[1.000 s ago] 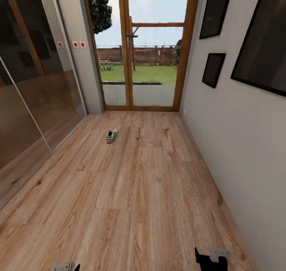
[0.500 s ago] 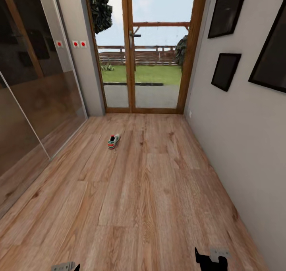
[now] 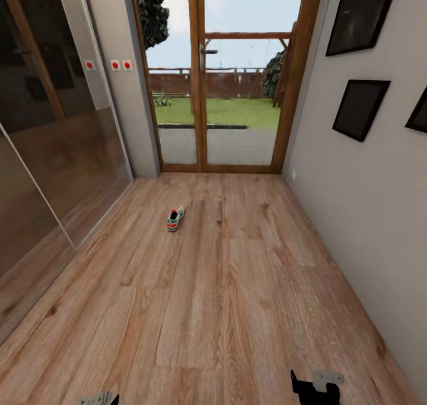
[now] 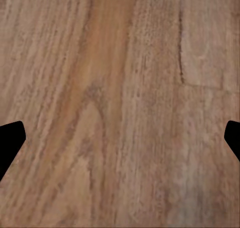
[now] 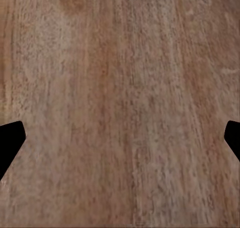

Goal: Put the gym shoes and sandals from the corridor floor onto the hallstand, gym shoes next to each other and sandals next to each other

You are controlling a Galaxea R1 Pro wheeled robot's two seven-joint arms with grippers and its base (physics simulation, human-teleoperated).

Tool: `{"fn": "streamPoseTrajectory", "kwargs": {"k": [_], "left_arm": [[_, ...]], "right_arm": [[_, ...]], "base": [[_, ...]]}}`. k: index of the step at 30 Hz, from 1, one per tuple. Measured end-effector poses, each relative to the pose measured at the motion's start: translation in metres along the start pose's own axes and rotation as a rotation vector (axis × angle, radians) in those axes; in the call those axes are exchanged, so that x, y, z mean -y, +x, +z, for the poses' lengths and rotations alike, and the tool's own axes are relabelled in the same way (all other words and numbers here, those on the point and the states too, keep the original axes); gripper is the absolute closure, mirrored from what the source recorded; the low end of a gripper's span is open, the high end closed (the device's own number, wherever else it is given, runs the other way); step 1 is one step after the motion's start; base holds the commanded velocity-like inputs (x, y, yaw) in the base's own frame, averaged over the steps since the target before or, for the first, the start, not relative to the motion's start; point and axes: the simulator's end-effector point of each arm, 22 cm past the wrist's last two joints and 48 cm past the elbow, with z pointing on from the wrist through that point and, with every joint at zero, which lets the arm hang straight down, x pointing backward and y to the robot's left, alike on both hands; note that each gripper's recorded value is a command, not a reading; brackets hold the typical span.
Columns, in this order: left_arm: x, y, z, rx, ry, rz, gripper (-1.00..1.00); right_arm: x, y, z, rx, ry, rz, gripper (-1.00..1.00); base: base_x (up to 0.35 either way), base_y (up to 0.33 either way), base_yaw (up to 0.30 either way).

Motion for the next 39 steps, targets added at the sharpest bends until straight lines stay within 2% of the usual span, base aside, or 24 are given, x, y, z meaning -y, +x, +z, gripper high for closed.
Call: {"fn": "streamPoseTrajectory", "kwargs": {"k": [16, 30, 39], "left_arm": [[0.0000, 0.0000, 0.0000, 0.000, 0.000, 0.000, -1.00], [0.0001, -0.0001, 0.0000, 0.000, 0.000, 0.000, -1.00], [0.0002, -0.0009, 0.0000, 0.002, 0.000, 0.000, -1.00]], "right_arm": [[0.0003, 0.0000, 0.0000, 0.000, 0.001, 0.000, -1.00], [0.0005, -0.0005, 0.0001, 0.001, 0.002, 0.001, -1.00], [0.0002, -0.0013, 0.0000, 0.003, 0.001, 0.001, -1.00]], "base": [[0.289, 0.181, 0.000], [0.314, 0.095, -0.003], [0.321, 0.077, -0.150]]}}
